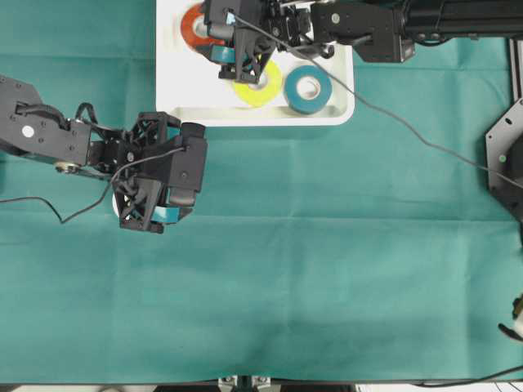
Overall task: Put the tape alternately from left to right into the white case.
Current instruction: 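Set the red roll in the tray's top-left corner, release, withdraw right gripper, then lower the left gripper onto the white tape roll and grasp it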
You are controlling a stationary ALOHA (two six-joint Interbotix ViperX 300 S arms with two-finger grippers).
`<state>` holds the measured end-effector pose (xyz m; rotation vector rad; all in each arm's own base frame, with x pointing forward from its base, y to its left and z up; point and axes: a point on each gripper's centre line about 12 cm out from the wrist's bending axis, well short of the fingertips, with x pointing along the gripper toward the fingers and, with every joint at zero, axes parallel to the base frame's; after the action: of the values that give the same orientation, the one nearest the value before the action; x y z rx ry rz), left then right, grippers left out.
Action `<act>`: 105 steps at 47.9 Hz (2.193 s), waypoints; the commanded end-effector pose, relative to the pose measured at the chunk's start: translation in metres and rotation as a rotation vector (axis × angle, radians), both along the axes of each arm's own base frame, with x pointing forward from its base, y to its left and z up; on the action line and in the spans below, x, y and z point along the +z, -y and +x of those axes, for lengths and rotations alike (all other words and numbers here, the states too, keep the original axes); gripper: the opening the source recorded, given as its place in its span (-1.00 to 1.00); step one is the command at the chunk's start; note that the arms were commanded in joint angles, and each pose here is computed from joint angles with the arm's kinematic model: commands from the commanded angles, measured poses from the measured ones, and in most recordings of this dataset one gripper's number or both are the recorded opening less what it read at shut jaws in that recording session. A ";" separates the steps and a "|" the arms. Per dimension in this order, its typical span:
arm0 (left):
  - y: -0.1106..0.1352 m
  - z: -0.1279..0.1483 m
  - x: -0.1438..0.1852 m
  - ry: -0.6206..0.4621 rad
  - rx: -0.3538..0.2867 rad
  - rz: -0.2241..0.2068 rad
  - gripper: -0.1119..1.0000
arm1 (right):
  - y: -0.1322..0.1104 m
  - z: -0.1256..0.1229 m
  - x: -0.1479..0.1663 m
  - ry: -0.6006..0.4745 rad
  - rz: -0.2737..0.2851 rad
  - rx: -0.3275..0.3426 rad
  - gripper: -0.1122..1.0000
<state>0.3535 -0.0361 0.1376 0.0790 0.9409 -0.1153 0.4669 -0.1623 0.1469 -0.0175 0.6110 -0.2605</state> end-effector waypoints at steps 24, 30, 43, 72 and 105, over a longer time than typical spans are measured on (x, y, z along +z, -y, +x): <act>0.007 0.001 0.011 0.030 -0.018 -0.005 -0.02 | -0.068 -0.017 0.035 0.041 -0.008 0.127 0.57; 0.010 0.000 0.011 0.029 -0.024 -0.006 -0.02 | -0.089 -0.023 0.036 0.036 -0.004 0.170 0.57; 0.012 0.001 0.012 0.032 -0.029 -0.007 -0.01 | -0.131 -0.036 0.034 0.017 0.003 0.258 0.57; 0.012 0.001 0.013 0.035 -0.029 -0.007 -0.02 | -0.193 -0.064 0.018 -0.107 -0.015 0.349 0.57; 0.012 0.002 0.013 0.036 -0.028 -0.008 -0.01 | -0.205 -0.081 0.000 -0.195 0.008 0.318 0.57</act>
<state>0.3517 -0.0463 0.1372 0.0916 0.9462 -0.1416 0.3850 0.0403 0.1328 -0.1380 0.8287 0.0503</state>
